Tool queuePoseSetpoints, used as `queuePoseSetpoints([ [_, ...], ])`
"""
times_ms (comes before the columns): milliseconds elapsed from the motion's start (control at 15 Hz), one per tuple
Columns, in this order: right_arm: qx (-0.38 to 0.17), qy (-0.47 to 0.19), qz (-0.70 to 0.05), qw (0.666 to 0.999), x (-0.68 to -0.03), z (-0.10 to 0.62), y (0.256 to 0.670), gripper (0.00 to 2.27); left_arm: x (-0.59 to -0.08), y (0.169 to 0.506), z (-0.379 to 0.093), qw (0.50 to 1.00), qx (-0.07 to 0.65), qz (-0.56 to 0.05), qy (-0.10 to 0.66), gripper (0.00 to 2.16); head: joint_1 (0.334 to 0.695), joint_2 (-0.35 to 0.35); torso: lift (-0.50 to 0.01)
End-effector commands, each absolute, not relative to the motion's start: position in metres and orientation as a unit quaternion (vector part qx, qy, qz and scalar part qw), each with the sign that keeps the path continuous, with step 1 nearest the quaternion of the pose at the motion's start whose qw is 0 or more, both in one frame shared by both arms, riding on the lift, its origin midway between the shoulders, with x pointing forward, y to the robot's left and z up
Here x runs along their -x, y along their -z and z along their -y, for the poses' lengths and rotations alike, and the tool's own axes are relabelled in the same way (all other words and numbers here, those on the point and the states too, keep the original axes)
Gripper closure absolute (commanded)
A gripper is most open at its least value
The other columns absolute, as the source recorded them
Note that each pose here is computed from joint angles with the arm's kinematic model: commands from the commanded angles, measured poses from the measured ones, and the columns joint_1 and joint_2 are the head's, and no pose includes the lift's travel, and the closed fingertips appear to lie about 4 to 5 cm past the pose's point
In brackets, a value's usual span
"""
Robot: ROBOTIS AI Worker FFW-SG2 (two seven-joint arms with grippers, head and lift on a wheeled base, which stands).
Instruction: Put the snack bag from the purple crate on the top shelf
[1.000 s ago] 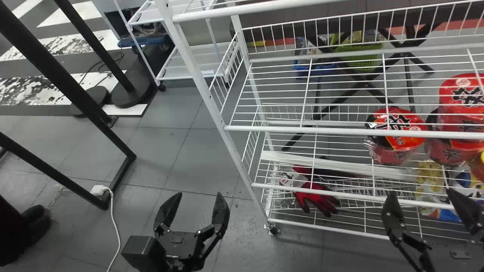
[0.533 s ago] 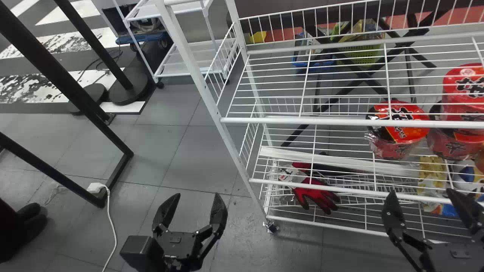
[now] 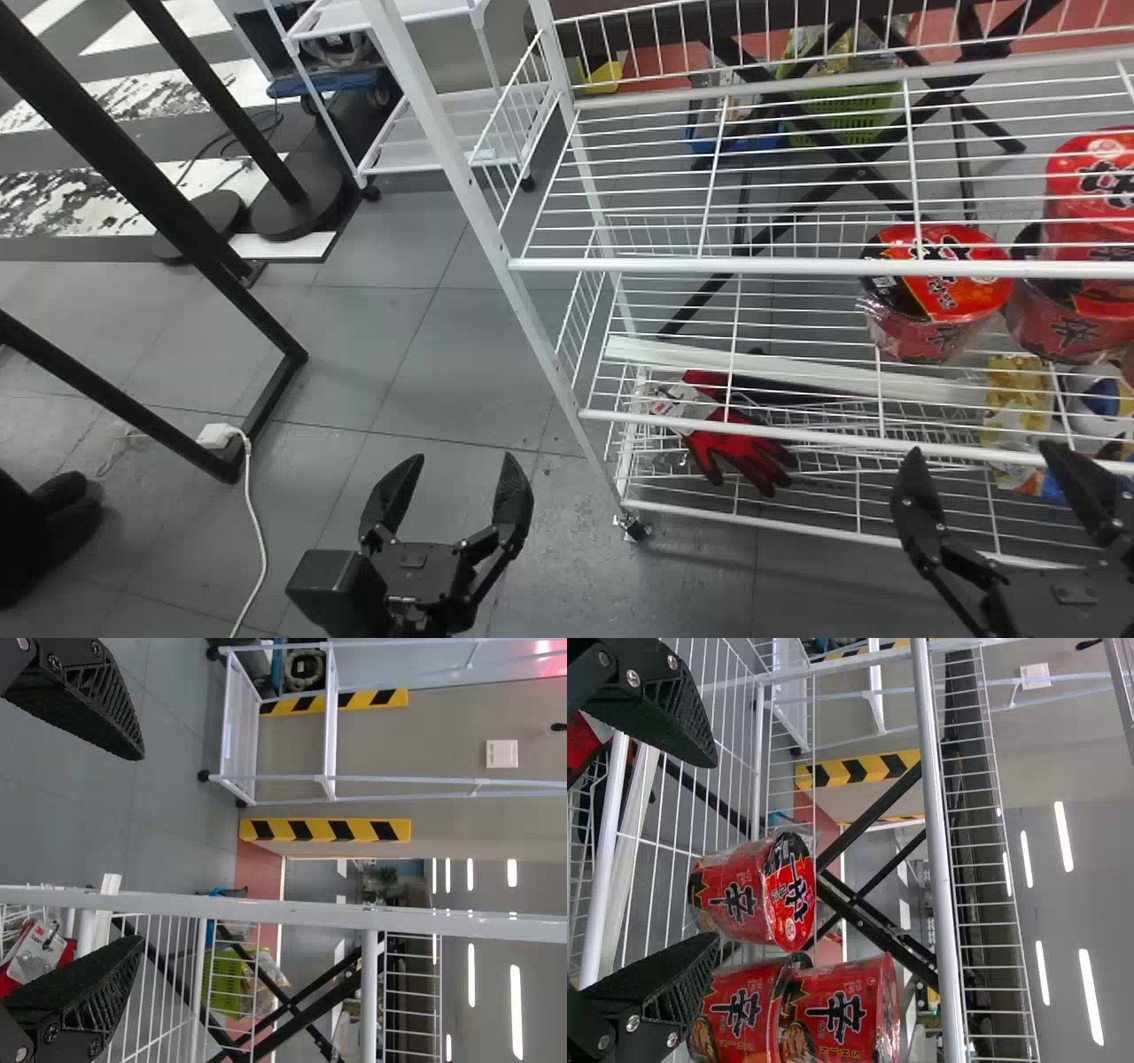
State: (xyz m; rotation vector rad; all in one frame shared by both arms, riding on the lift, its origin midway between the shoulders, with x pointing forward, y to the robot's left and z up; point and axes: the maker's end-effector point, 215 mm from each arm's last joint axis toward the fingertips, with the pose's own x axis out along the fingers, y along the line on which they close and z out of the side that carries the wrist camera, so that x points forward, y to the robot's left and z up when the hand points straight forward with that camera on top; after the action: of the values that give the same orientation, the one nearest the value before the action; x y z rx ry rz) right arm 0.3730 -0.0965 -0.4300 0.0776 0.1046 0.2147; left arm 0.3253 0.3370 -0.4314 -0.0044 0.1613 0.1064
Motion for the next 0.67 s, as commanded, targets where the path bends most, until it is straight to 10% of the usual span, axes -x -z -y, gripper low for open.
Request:
queuePoseSetpoints([
  [0,-0.040,-0.106,-0.050,0.992,-0.375,0.097,0.430,0.13,-0.326,0.433,-0.338,0.995,0.004,-0.082,-0.055,0.07,0.695,0.350,-0.448],
  [600,-0.047,-0.115,-0.058,0.991,-0.377,0.096,0.437,0.13,-0.329,0.439,-0.341,0.995,0.006,-0.084,-0.057,0.07,0.695,0.350,-0.449],
])
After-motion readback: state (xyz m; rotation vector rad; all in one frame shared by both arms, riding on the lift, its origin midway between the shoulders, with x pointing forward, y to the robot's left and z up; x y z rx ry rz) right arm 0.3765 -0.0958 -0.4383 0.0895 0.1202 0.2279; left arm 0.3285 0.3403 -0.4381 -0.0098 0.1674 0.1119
